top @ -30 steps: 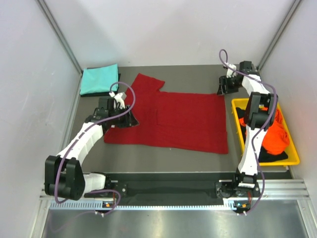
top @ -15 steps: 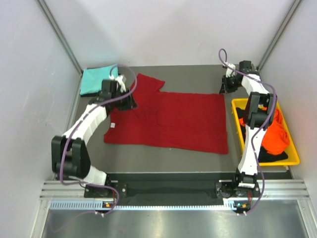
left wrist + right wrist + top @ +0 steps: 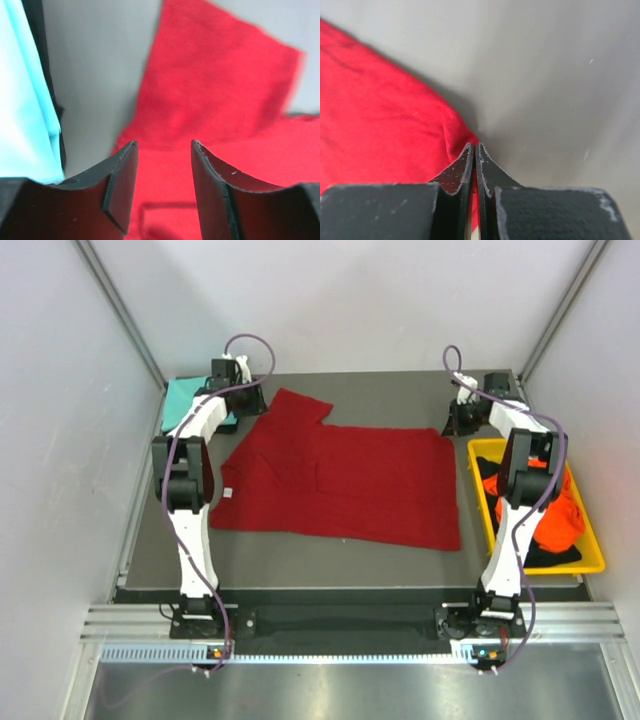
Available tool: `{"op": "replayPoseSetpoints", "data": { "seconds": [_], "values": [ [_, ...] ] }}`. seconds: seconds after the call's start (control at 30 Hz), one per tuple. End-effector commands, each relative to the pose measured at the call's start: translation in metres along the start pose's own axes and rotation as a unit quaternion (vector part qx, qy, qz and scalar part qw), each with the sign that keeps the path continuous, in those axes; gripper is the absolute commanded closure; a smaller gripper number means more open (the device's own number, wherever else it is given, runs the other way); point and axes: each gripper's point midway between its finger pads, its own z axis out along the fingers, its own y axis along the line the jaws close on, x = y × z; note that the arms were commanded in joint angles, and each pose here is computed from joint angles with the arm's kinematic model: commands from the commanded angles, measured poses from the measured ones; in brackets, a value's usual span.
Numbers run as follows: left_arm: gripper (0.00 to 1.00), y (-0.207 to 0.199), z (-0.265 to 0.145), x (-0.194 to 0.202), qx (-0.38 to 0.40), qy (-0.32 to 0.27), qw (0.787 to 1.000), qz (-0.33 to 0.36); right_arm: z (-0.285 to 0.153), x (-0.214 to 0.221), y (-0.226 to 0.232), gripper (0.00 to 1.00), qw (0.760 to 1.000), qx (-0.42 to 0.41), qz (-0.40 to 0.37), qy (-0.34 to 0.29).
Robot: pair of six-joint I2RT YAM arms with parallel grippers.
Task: Fold and stack the t-shirts
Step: Fold the tshirt
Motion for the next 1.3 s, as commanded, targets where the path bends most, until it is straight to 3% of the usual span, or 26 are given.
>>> {"op": "replayPoseSetpoints", "data": {
  "seconds": [0.0, 0.3, 0.57, 0.67, 0.77, 0.8, 0.83, 1.0, 1.27],
  "values": [
    [0.47, 0.003, 0.01, -0.023, 0.003, -0.012, 0.999, 0.042, -0.034, -0.053, 0.018, 1.0, 0.995, -0.004, -0.036, -0.088],
    [0.41, 0.026, 0.06, -0.001, 0.002, 0.024, 0.999, 0.036, -0.036, -0.057, 0.02, 1.0, 0.995, -0.002, -0.037, -0.092],
    [0.43, 0.034, 0.067, 0.01, -0.004, 0.036, 0.998, 0.054, -0.031, -0.053, 0.02, 1.0, 0.996, -0.002, -0.033, -0.087],
    [0.5, 0.028, 0.067, 0.013, 0.014, 0.04, 0.998, 0.055, -0.033, -0.054, 0.021, 1.0, 0.996, -0.001, -0.032, -0.089],
    [0.72, 0.02, 0.063, 0.008, 0.033, 0.035, 0.998, 0.05, -0.034, -0.054, 0.022, 1.0, 0.995, 0.003, -0.029, -0.091],
    [0.89, 0.016, 0.058, 0.002, 0.038, 0.029, 0.998, 0.051, -0.035, -0.055, 0.024, 1.0, 0.995, 0.003, -0.03, -0.091],
    [0.97, 0.013, 0.056, 0.0, 0.044, 0.026, 0.997, 0.049, -0.035, -0.055, 0.023, 1.0, 0.995, 0.007, -0.031, -0.091],
    [1.0, -0.003, 0.027, -0.027, 0.052, -0.009, 0.997, 0.051, -0.038, -0.048, 0.021, 1.0, 0.995, 0.031, -0.031, -0.094],
    [1.0, -0.007, -0.004, -0.037, 0.038, -0.047, 0.997, 0.051, -0.051, -0.041, 0.014, 1.0, 0.99, 0.072, -0.046, -0.109]
  ]
}}
